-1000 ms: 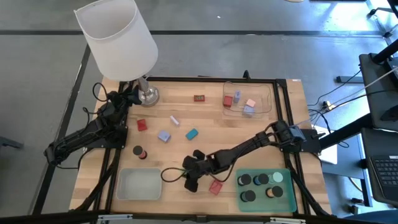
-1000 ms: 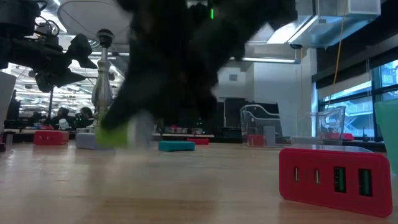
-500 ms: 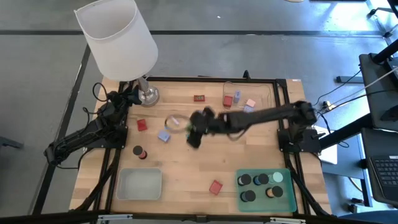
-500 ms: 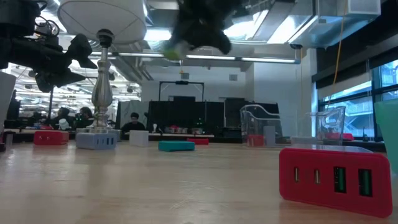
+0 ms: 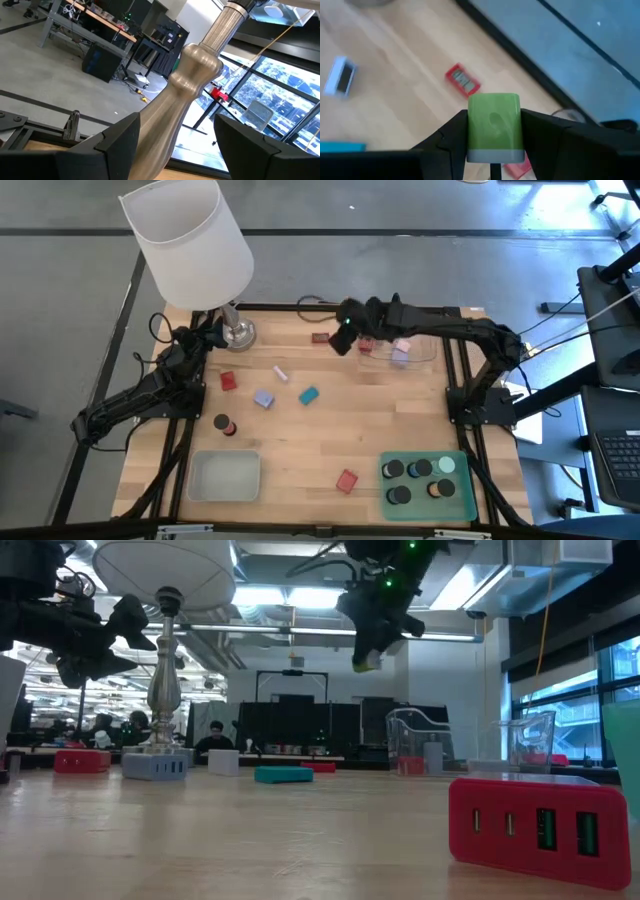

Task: Pick & Place Office items
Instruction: Put the green charger adapter into the transparent bin

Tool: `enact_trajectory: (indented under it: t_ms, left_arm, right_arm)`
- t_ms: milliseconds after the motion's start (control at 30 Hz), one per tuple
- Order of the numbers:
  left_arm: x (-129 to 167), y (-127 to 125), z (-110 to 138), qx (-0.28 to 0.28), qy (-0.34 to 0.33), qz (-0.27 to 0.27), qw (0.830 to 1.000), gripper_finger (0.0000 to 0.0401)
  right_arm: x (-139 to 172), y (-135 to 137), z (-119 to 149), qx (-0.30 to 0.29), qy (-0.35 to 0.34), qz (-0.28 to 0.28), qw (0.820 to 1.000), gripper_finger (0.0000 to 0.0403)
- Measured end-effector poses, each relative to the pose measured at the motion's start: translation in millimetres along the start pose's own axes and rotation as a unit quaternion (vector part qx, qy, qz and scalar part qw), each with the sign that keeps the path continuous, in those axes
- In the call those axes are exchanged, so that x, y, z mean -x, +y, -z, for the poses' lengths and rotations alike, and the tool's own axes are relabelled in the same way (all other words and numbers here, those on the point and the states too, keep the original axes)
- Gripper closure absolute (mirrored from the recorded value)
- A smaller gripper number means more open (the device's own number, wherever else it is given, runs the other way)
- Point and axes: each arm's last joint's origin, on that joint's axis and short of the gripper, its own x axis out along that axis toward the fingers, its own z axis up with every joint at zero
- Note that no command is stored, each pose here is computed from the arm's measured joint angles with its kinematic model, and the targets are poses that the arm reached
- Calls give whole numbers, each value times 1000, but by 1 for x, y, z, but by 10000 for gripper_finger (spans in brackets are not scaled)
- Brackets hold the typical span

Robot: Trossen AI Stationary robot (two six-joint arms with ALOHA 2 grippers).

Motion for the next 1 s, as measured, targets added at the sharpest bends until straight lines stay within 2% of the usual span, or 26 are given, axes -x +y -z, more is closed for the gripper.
enact_trajectory:
  t_ms: [200, 333, 467, 600, 767, 1000]
  left_arm:
    - [0, 0, 0, 0, 0, 0, 1000, 150]
    - [0, 0, 0, 0, 0, 0, 1000, 150]
    - [0, 0, 0, 0, 0, 0, 1000, 150]
    - [0, 0, 0, 0, 0, 0, 1000, 150]
    - [0, 0, 0, 0, 0, 0, 1000, 150]
    - [0, 0, 0, 0, 0, 0, 1000, 150]
  right_arm:
    - [-7, -33, 2, -12, 55, 45, 997, 254]
    - [-9, -43, 11, -6, 92, 88, 992, 254]
    - [-9, -53, 26, 3, 96, 101, 990, 254]
    - [-9, -69, 52, -17, 94, 98, 991, 254]
    - [-3, -88, 90, -73, 61, 48, 994, 251]
    - [-2, -105, 134, -108, 68, 85, 988, 249]
